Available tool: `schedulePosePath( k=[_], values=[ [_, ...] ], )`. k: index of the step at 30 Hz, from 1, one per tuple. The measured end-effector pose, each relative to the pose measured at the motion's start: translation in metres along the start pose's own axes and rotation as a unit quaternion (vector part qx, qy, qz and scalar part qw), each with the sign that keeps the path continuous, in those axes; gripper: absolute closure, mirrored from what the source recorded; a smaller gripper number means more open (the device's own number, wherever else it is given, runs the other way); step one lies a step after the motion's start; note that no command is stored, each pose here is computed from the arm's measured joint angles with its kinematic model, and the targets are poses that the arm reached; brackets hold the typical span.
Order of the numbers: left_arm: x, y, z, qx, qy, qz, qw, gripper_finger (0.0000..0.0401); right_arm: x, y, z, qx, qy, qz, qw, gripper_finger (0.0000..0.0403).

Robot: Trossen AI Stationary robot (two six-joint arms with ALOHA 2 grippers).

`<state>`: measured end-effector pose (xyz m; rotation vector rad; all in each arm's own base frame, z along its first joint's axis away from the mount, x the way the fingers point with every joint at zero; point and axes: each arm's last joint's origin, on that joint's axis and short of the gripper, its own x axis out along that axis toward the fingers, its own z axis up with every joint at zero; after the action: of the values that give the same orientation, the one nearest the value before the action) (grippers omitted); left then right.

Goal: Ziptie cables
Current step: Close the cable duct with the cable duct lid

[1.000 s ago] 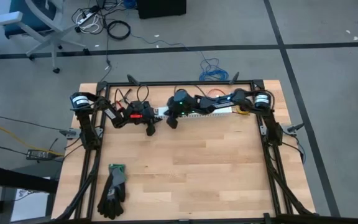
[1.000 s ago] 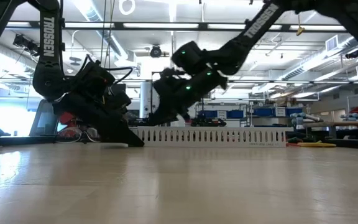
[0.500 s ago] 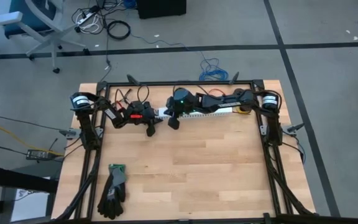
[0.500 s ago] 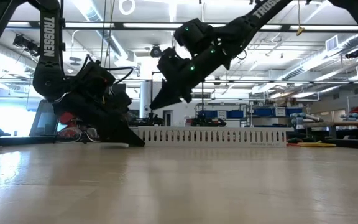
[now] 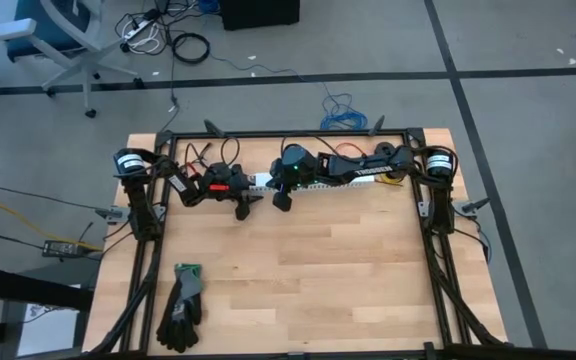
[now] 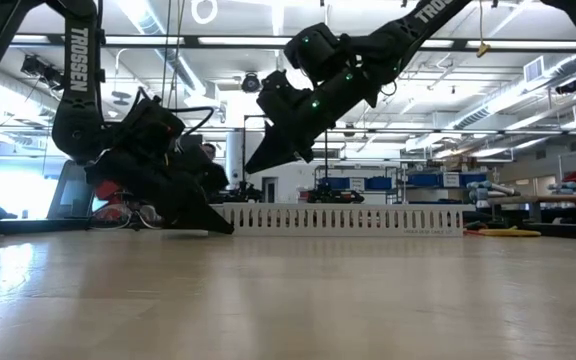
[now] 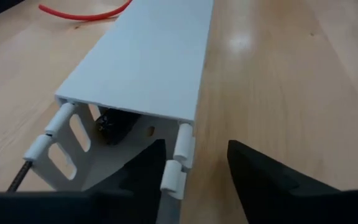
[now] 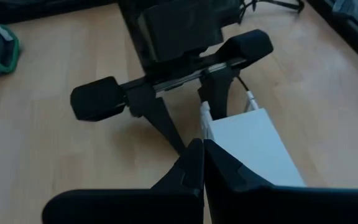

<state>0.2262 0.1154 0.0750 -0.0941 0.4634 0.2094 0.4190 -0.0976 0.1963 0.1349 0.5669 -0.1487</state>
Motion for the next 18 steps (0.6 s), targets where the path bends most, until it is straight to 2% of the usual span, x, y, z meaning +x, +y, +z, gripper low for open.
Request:
schedulePosePath(
  k=[10,18],
  values=[
    [-0.0001,0.0004,0.0007,-0.036,-0.003,0.003,0.999,0.0213,0.0,-0.0001,-0.0007,0.001,0.004,0.001,1.0,0.0403],
    [-0.005,-0.0005,0.0046,-0.039,-0.012,0.004,0.999,0.0213,-0.0001,0.0004,-0.0019,0.002,0.01,0.002,1.0,0.0403]
  ],
)
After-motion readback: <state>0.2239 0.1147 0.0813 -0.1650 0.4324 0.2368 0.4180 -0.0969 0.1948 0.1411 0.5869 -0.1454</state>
